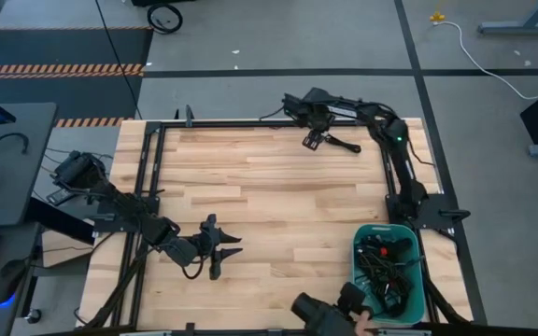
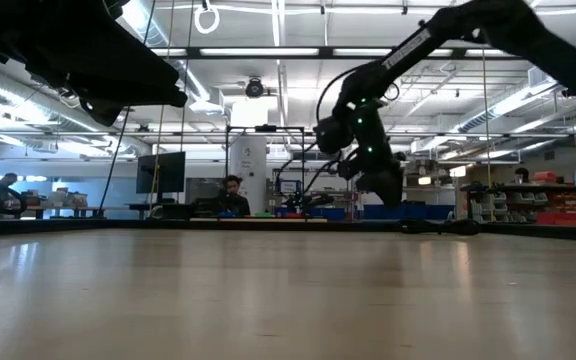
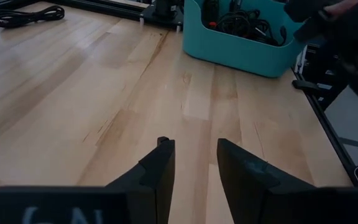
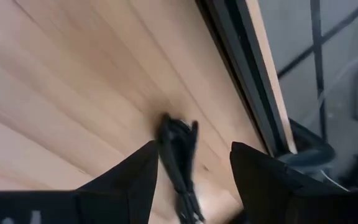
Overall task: Pick and place USB-C Cables
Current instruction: Put the black charger cable into the blue bin
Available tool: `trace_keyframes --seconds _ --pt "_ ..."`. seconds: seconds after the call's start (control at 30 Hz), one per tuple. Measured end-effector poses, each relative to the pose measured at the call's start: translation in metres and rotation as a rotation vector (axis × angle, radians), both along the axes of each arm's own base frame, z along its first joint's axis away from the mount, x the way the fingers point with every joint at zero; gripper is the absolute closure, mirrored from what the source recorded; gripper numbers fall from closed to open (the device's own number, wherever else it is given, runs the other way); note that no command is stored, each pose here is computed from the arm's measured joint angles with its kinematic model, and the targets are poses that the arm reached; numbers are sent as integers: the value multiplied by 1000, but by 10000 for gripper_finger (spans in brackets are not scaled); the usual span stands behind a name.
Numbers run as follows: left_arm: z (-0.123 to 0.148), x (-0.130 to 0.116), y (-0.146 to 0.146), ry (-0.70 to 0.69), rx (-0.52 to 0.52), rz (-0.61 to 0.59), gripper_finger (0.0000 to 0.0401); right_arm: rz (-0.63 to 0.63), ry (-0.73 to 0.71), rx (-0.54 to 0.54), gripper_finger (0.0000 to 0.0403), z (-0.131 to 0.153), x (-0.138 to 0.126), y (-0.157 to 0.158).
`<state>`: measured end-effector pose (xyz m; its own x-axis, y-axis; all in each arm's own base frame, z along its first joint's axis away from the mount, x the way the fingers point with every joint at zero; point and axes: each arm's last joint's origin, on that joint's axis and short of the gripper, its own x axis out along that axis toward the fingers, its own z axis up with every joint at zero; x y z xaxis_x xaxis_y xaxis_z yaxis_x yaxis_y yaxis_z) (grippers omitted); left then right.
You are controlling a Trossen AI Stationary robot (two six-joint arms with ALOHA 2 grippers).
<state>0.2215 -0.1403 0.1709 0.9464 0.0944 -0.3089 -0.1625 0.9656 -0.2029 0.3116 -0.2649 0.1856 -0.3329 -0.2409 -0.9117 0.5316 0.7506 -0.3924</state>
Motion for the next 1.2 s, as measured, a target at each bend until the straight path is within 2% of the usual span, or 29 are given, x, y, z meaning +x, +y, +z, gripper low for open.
trace_keyframes --seconds 0.13,0.27,0.4,0.5,0.6,0.7,0.8,0.87,0.9,1.03,1.1,1.2 --pt "0 0 0 1 1 0 276 27 98 21 203 -9 9 -7" --pt "0 0 0 1 1 -1 276 107 175 108 213 -22 19 -2" --pt "0 -1 -1 1 0 -4 276 178 359 192 219 -45 22 9" --pt "0 -1 -1 4 -4 -17 275 219 449 146 220 -64 26 12" --pt "0 -1 -1 5 -6 -22 276 263 492 127 226 -67 29 16" --pt "0 -1 -1 6 -7 -25 275 274 486 141 257 -66 29 17" --pt "0 -1 -2 9 -10 -34 275 231 319 276 322 -66 31 16" --pt "0 -1 -2 9 -10 -35 275 218 285 297 374 -67 31 15" --pt "0 -1 -2 9 -11 -35 276 223 284 295 387 -67 32 16" --pt "0 -1 -2 9 -10 -36 275 253 287 231 395 -59 41 21" --pt "0 -1 -2 10 -9 -35 276 258 264 217 399 -46 45 27" --pt "-1 -1 -2 14 -6 -35 276 294 187 141 400 -12 54 45"
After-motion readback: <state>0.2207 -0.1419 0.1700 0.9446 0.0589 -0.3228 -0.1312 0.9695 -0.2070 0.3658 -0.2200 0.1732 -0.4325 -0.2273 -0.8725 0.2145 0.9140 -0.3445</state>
